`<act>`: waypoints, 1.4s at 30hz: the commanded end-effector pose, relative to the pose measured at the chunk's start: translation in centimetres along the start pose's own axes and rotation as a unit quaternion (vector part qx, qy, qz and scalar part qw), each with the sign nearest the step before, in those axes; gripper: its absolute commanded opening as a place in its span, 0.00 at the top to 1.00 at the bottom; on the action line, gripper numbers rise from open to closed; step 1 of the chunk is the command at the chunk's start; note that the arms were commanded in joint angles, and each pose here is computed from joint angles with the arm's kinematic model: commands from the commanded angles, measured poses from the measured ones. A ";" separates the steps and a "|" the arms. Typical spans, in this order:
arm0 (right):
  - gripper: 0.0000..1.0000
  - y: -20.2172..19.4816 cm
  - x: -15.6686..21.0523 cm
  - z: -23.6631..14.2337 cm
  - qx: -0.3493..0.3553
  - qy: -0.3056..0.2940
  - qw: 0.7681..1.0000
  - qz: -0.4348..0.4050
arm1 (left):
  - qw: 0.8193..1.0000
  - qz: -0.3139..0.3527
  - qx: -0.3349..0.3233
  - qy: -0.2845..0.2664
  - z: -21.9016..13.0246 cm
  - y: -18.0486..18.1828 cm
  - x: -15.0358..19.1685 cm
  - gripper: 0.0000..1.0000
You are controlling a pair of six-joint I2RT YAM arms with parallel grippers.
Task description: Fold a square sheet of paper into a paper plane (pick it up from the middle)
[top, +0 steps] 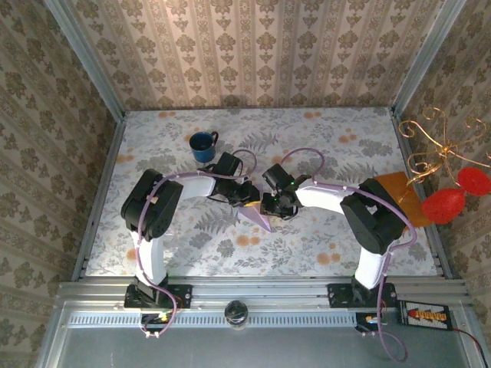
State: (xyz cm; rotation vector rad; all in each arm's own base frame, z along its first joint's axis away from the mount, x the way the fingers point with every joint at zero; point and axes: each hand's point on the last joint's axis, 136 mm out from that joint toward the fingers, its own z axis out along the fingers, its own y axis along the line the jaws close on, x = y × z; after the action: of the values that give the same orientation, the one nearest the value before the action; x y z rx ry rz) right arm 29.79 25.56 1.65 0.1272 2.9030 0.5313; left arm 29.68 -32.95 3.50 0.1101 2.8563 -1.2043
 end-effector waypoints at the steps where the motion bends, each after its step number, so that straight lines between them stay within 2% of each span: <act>1: 0.73 -1.6 1.0 2.1 0.030 0.018 0.999 0.000 | 0.999 0.009 0.035 -0.016 -1.4 -1.7 -0.6 0.82; 16: 0.79 -2.0 1.4 2.4 0.029 0.021 0.999 0.009 | 0.999 0.004 0.049 -0.023 -2.1 -1.3 -0.5 0.82; 31: 0.81 -2.3 1.7 2.6 0.025 0.021 0.999 0.017 | 0.999 0.000 0.040 -0.003 -0.6 -0.9 -0.1 0.82; 42: 0.82 -2.2 1.8 2.8 0.022 0.023 0.999 0.017 | 1.000 -0.012 0.002 0.015 0.7 1.4 0.6 0.82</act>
State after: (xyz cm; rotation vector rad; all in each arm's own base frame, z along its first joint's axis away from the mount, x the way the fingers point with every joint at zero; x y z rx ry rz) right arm 29.70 25.09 1.29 0.1513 2.9074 0.5197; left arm 29.53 -32.43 2.59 0.0797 2.8465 -1.2622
